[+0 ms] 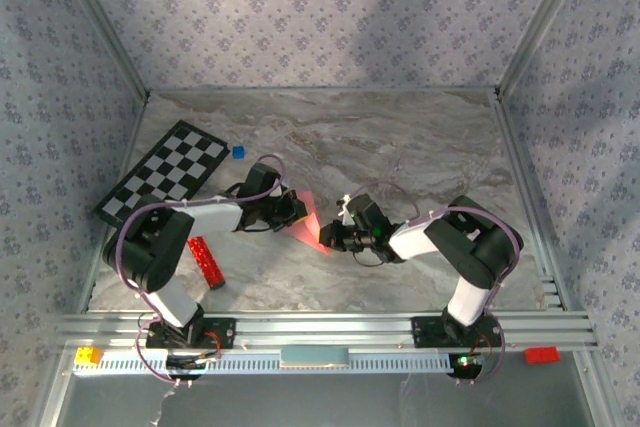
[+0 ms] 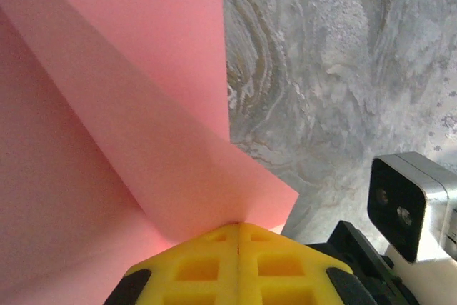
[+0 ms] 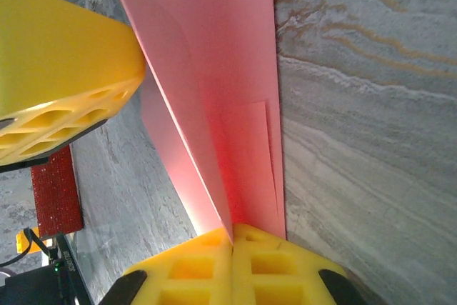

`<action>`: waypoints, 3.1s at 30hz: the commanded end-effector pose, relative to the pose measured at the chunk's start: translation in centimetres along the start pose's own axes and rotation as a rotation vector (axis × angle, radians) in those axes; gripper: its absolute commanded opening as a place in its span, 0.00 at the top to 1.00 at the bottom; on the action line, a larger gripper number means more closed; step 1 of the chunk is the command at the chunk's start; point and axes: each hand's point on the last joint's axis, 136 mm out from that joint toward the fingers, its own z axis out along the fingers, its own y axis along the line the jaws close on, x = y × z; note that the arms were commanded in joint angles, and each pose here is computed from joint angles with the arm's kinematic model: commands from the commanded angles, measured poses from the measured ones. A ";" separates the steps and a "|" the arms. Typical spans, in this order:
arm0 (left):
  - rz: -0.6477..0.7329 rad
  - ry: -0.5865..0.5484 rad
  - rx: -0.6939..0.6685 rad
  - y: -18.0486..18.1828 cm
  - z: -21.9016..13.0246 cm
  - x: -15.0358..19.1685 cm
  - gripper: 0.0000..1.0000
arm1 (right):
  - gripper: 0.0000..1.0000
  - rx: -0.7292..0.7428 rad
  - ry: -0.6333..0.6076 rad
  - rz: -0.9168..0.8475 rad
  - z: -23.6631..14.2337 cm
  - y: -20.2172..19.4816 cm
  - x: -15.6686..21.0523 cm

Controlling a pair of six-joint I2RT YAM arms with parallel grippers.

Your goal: Fold a paper plane with a square sheet of paper (pick it up from the middle)

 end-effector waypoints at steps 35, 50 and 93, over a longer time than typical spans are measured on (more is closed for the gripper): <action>-0.024 -0.045 -0.034 0.7 1.3 -1.2 0.98 | 0.97 0.125 0.133 0.127 1.3 -3.8 1.7; -0.029 -0.035 -0.043 1.0 2.0 -1.5 0.98 | 0.96 0.141 0.145 0.150 1.4 -4.2 1.9; -0.041 -0.003 -0.151 3.8 2.8 -1.1 1.00 | 0.93 0.138 0.158 0.167 1.4 -4.0 1.8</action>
